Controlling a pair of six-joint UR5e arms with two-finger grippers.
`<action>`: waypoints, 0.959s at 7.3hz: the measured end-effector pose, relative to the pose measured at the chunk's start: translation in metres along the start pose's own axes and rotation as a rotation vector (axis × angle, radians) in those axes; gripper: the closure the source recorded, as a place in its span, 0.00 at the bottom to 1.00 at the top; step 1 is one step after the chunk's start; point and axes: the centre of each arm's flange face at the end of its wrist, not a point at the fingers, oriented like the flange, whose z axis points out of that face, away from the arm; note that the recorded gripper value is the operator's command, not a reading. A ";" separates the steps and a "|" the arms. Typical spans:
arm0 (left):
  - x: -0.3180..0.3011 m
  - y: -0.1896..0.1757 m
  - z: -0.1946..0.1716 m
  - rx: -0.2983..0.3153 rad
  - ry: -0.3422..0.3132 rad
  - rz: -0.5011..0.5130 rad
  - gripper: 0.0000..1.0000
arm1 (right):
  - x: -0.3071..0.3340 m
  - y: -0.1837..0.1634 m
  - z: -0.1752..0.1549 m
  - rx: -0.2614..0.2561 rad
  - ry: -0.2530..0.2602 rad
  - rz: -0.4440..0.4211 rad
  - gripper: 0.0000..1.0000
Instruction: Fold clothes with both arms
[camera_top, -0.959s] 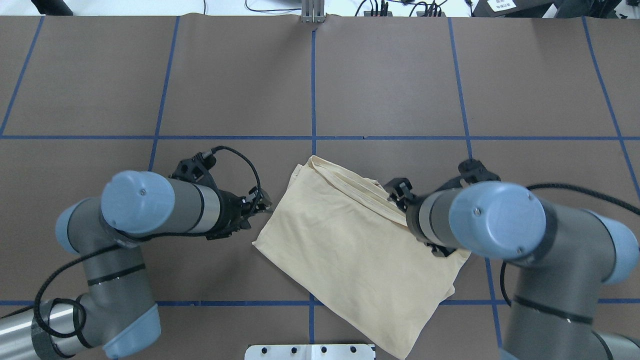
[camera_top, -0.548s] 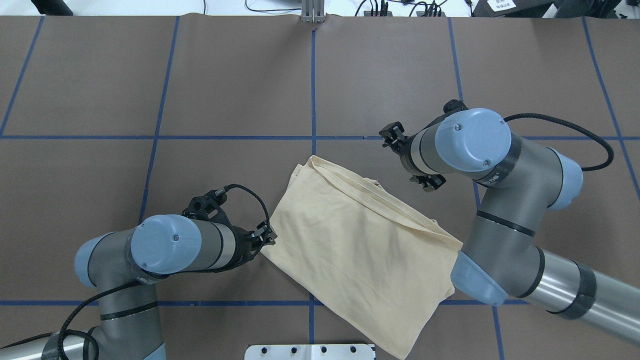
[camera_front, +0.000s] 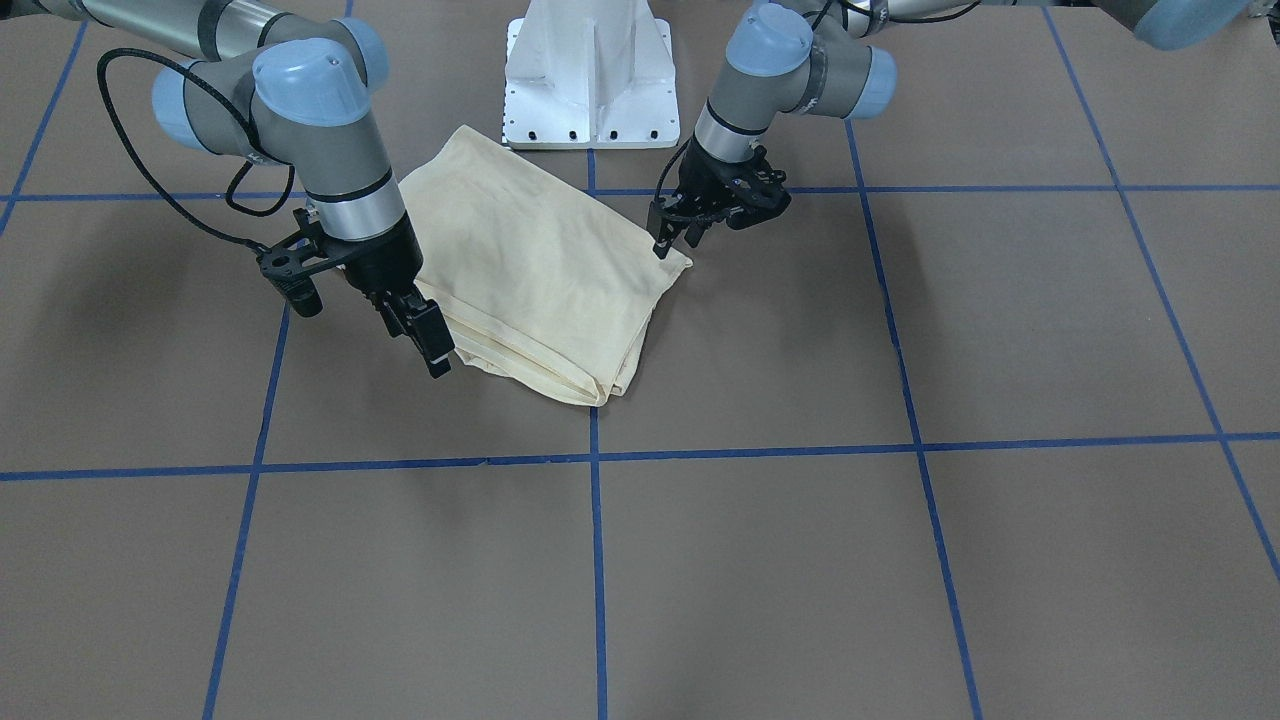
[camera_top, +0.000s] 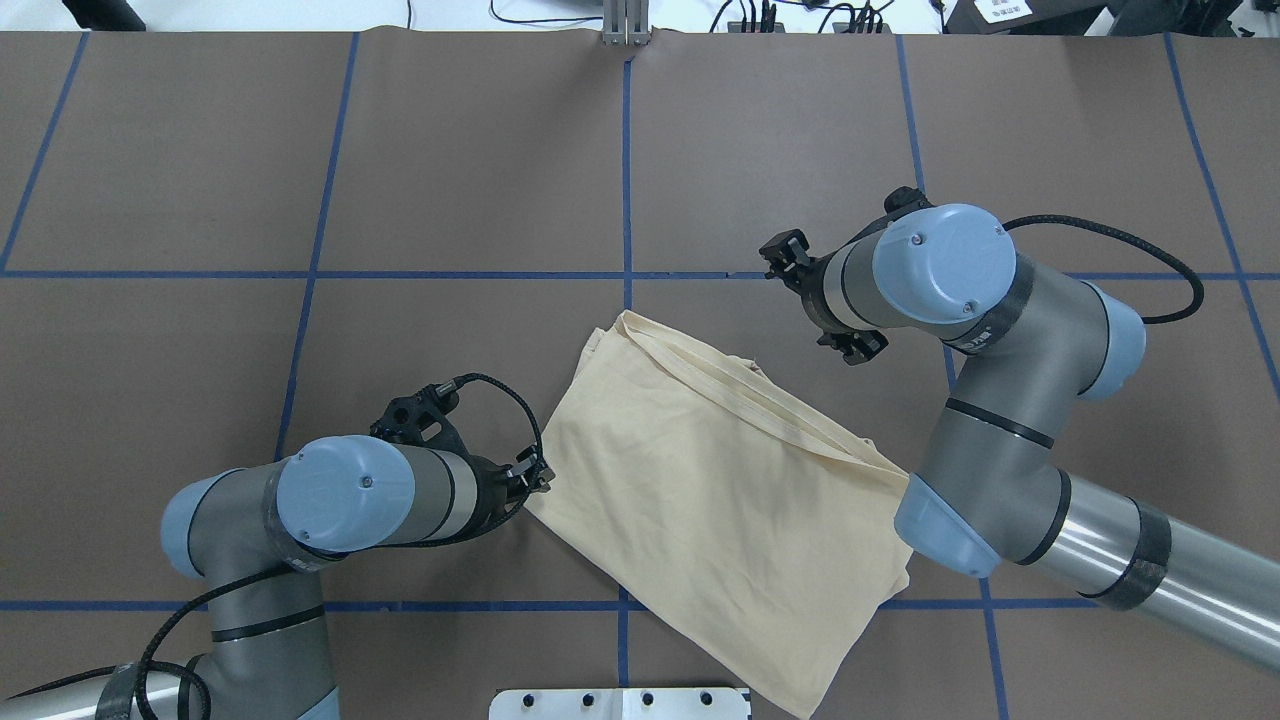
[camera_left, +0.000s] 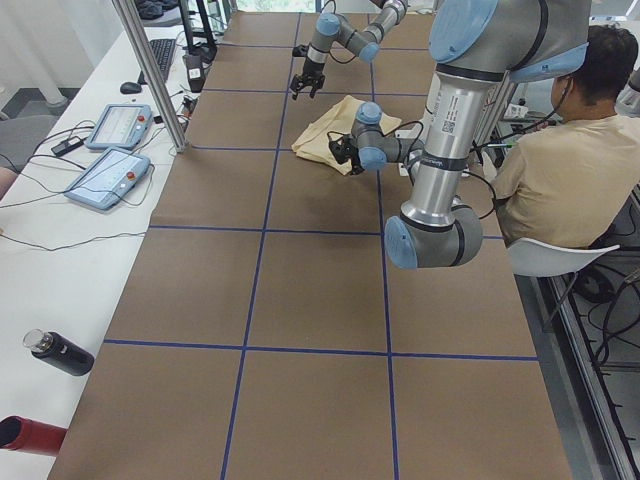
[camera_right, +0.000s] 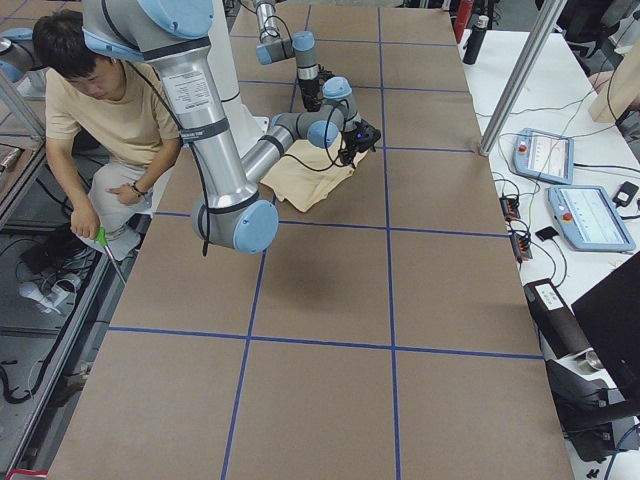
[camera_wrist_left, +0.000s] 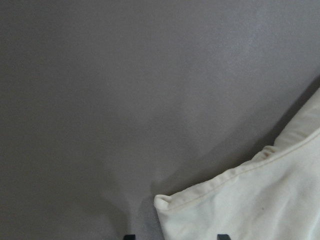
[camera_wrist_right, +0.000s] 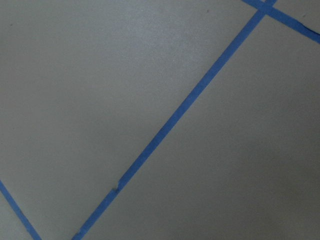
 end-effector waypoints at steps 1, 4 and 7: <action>0.001 -0.001 0.001 0.009 0.004 0.002 0.43 | 0.002 0.000 0.003 0.001 0.005 -0.001 0.00; 0.002 -0.002 0.004 0.015 0.006 0.000 0.83 | 0.006 0.000 0.016 0.008 0.029 -0.001 0.00; 0.004 -0.003 0.004 0.017 0.008 -0.009 1.00 | 0.010 0.002 0.022 0.007 0.041 -0.004 0.00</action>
